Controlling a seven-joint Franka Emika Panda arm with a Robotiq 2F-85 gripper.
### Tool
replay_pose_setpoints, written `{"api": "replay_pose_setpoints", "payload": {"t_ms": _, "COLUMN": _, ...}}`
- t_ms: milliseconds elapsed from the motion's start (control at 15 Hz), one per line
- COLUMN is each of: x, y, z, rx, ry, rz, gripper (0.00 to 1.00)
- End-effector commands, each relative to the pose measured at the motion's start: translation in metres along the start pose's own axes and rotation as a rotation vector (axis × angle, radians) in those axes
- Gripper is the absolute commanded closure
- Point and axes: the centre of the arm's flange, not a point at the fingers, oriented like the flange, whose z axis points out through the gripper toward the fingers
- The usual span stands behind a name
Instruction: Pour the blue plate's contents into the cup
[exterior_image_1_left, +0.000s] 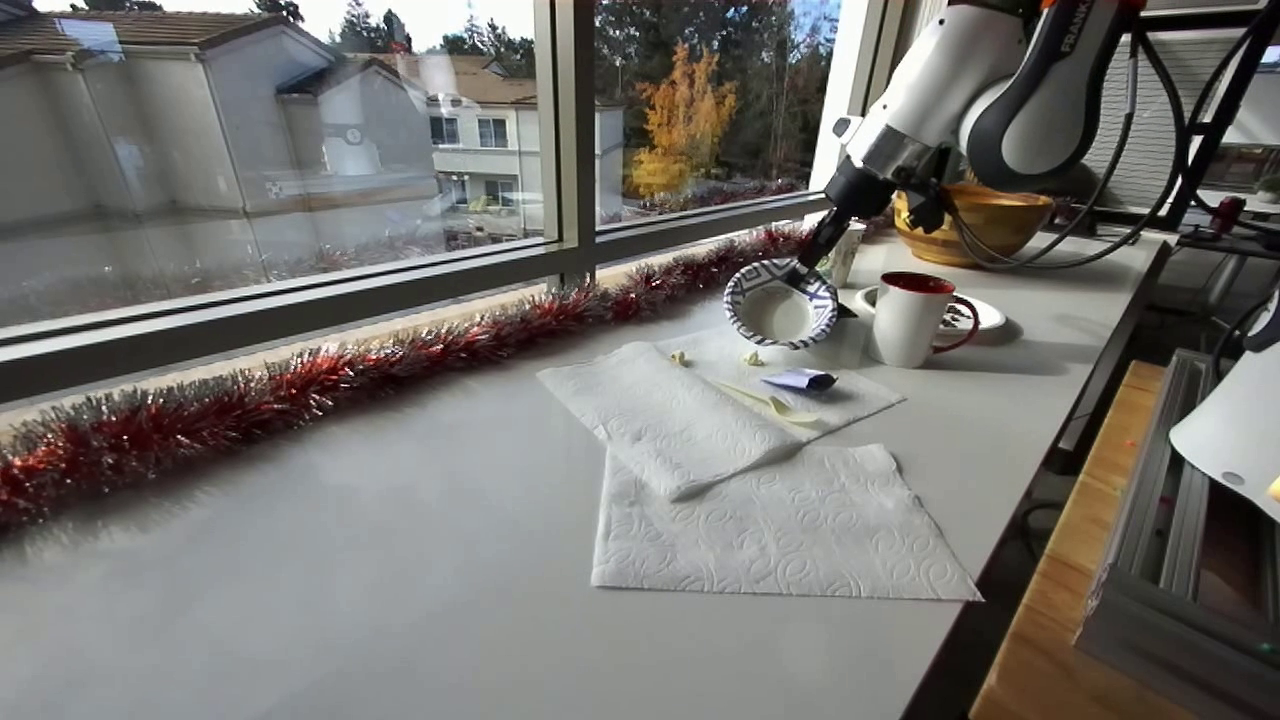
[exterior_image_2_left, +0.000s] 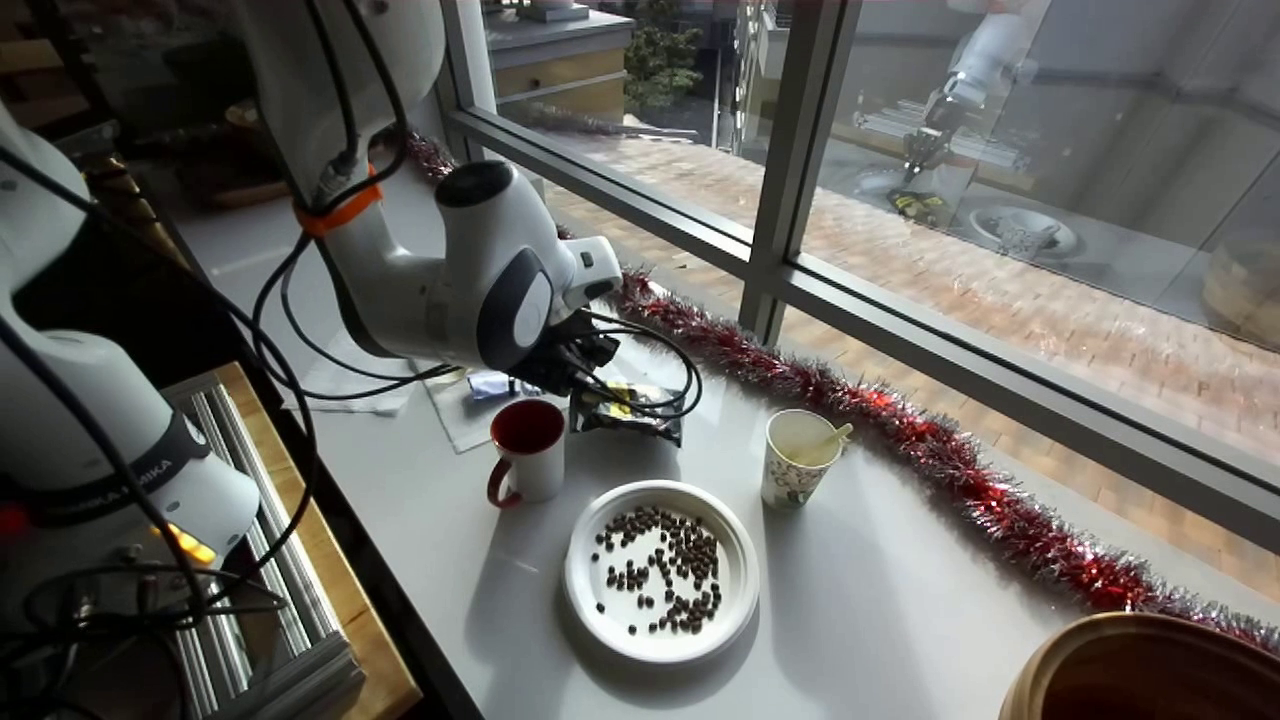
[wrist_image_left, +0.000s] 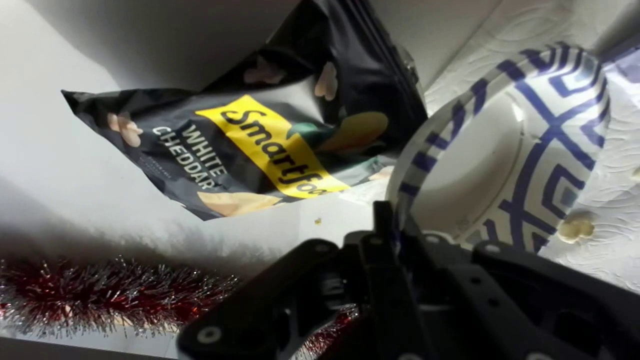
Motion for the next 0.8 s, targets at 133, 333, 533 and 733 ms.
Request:
{"api": "replay_pose_setpoints", "payload": {"t_ms": 133, "x": 0.014, "y": -0.002, "z": -0.006, "rx": 0.001, "ry": 0.019, "rz": 0.023, "gripper": 0.98}}
{"api": "replay_pose_setpoints", "payload": {"t_ms": 333, "x": 0.028, "y": -0.005, "z": -0.011, "rx": 0.019, "ry": 0.025, "rz": 0.077, "gripper": 0.98}}
{"api": "replay_pose_setpoints", "payload": {"t_ms": 533, "x": 0.045, "y": -0.005, "z": -0.008, "rx": 0.056, "ry": 0.015, "rz": 0.19, "gripper": 0.98}}
{"api": "replay_pose_setpoints", "payload": {"t_ms": 733, "x": 0.06, "y": 0.001, "z": 0.001, "rx": 0.07, "ry": 0.001, "rz": 0.34, "gripper": 0.98}}
